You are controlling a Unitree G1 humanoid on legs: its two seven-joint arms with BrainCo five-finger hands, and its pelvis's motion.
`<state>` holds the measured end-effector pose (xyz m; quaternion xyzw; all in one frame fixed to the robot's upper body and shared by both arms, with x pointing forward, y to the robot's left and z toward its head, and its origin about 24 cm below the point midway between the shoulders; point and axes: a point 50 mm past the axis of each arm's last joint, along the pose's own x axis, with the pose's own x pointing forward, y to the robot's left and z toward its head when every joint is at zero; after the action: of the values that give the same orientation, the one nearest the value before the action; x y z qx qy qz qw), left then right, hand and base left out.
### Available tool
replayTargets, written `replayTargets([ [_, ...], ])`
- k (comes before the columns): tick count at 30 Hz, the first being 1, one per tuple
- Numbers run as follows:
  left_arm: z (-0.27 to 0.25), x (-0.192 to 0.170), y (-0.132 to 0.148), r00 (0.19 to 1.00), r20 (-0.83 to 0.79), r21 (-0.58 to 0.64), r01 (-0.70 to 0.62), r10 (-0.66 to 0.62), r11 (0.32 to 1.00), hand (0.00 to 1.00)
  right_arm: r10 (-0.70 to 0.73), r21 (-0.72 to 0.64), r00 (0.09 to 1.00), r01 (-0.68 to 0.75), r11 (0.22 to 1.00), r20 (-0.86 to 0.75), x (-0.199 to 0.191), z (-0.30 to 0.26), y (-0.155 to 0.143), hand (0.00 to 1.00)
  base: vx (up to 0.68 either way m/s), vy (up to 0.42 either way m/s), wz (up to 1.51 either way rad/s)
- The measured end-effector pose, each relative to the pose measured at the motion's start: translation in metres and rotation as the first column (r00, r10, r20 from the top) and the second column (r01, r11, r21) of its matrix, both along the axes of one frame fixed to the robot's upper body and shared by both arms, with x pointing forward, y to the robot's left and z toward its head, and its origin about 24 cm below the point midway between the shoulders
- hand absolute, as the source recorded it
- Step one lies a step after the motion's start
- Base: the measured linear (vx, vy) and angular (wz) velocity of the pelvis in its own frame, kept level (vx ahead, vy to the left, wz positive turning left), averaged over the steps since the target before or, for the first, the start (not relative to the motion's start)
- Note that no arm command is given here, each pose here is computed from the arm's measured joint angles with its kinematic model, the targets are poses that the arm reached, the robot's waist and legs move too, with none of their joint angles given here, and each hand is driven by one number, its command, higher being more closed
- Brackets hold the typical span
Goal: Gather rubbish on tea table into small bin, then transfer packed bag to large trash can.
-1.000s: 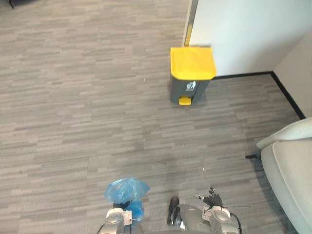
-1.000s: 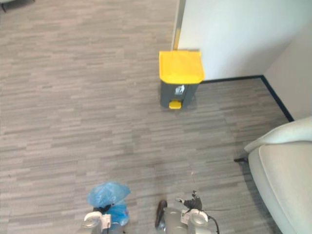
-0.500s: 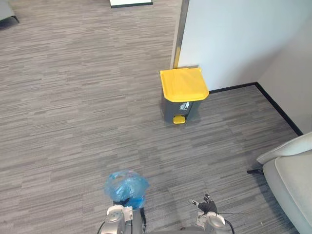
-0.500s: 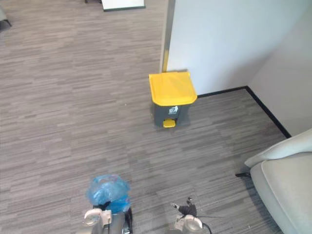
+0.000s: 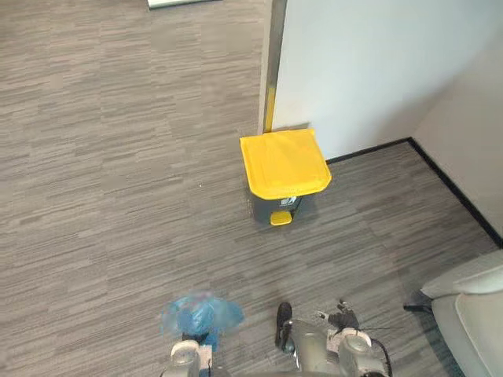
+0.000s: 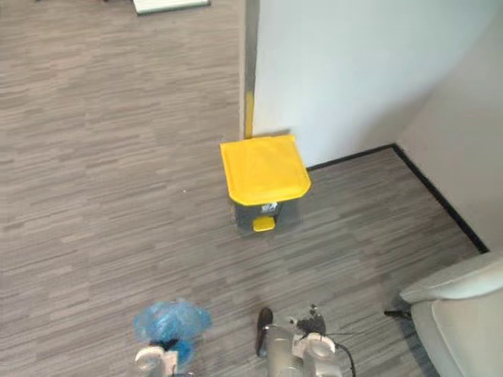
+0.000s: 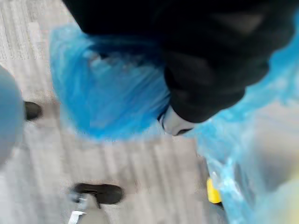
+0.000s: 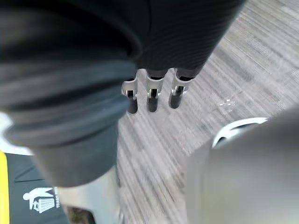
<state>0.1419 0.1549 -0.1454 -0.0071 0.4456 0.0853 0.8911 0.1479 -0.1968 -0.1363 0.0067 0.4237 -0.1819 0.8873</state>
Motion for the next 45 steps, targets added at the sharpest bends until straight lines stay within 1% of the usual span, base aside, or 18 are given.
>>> replayTargets([
  [2,0.002,0.004,-0.005,1.0,0.017,-0.021,-0.011,0.012,1.0,1.0,0.012,0.003,1.0,-0.012,1.0,-0.003,-0.001,-0.001,0.003,0.0,0.3,-0.107,0.15],
  [4,0.005,0.006,-0.004,0.999,0.04,-0.022,-0.009,0.01,1.0,1.0,0.036,0.015,0.999,-0.036,0.999,-0.001,0.0,-0.001,0.012,0.0,0.37,-0.047,-0.07],
  [6,0.01,0.012,-0.003,0.997,0.08,-0.021,-0.01,0.012,1.0,1.0,0.026,0.031,1.0,-0.026,0.999,0.008,0.001,-0.001,0.017,0.0,0.37,-0.009,-0.23],
  [9,0.012,0.015,-0.004,0.996,0.089,-0.021,-0.008,0.01,1.0,1.0,0.004,0.036,1.0,-0.004,0.999,0.012,-0.001,0.0,0.018,0.0,0.31,0.129,-0.3],
  [11,0.011,0.013,-0.006,0.996,0.084,-0.023,0.007,-0.005,1.0,1.0,-0.019,0.022,1.0,0.019,1.0,0.015,-0.006,0.0,0.01,0.0,0.27,0.182,-0.03],
  [14,0.01,0.011,0.005,0.997,0.074,0.016,0.022,-0.023,1.0,1.0,-0.034,0.058,0.999,0.035,0.998,-0.022,-0.015,-0.005,0.02,0.0,0.2,0.169,0.13],
  [17,0.008,0.008,0.011,0.998,0.061,0.033,0.02,-0.022,0.999,1.0,-0.033,0.064,0.999,0.033,0.997,-0.016,-0.011,-0.005,0.022,0.0,0.17,0.143,-0.16],
  [20,0.007,0.004,0.014,0.999,0.049,0.042,0.021,-0.023,0.999,1.0,-0.022,0.056,1.0,0.023,0.998,-0.02,-0.013,-0.005,0.021,0.0,0.07,0.116,-0.46],
  [24,0.008,0.004,0.027,0.998,0.045,0.084,0.03,-0.034,0.996,1.0,-0.017,0.041,1.0,0.017,0.999,0.005,-0.008,-0.002,0.016,0.0,0.11,0.067,-0.18],
  [27,0.008,0.004,0.03,0.999,0.038,0.092,0.032,-0.036,0.995,1.0,-0.026,0.031,0.999,0.025,0.999,0.037,-0.002,0.003,0.013,0.0,0.14,-0.025,0.04],
  [29,0.008,0.008,0.032,0.999,0.036,0.098,0.034,-0.038,0.995,1.0,-0.053,0.031,0.998,0.052,0.998,0.028,-0.004,0.002,0.009,0.0,0.28,-0.078,0.22],
  [32,0.009,0.013,0.031,0.999,0.049,0.091,0.016,-0.02,0.996,1.0,-0.069,0.011,0.998,0.069,0.998,0.01,-0.008,0.001,-0.001,0.0,0.38,-0.161,0.28],
  [34,0.007,0.013,0.021,0.999,0.04,0.07,0.026,-0.029,0.997,1.0,-0.059,-0.028,0.998,0.06,0.998,0.034,0.0,0.006,-0.015,0.0,0.32,-0.12,0.14],
  [35,0.007,0.015,0.017,0.999,0.042,0.06,0.03,-0.032,0.998,1.0,-0.103,-0.019,0.993,0.104,0.994,0.057,-0.001,0.008,-0.019,0.0,0.35,-0.165,0.49],
  [38,0.009,0.02,0.018,0.998,0.043,0.072,0.034,-0.037,0.997,1.0,-0.136,-0.002,0.989,0.136,0.991,0.056,-0.003,0.008,-0.021,0.0,0.34,-0.252,0.42],
  [42,0.015,0.036,0.012,0.995,0.083,0.067,0.053,-0.059,0.996,1.0,-0.142,0.015,0.986,0.141,0.99,0.086,0.009,0.012,-0.02,0.0,0.33,-0.343,0.08],
  [45,0.023,0.053,0.004,0.988,0.131,0.058,0.075,-0.082,0.996,1.0,-0.098,0.026,0.992,0.096,0.995,0.081,0.019,0.013,-0.013,0.0,0.21,-0.319,0.21],
])
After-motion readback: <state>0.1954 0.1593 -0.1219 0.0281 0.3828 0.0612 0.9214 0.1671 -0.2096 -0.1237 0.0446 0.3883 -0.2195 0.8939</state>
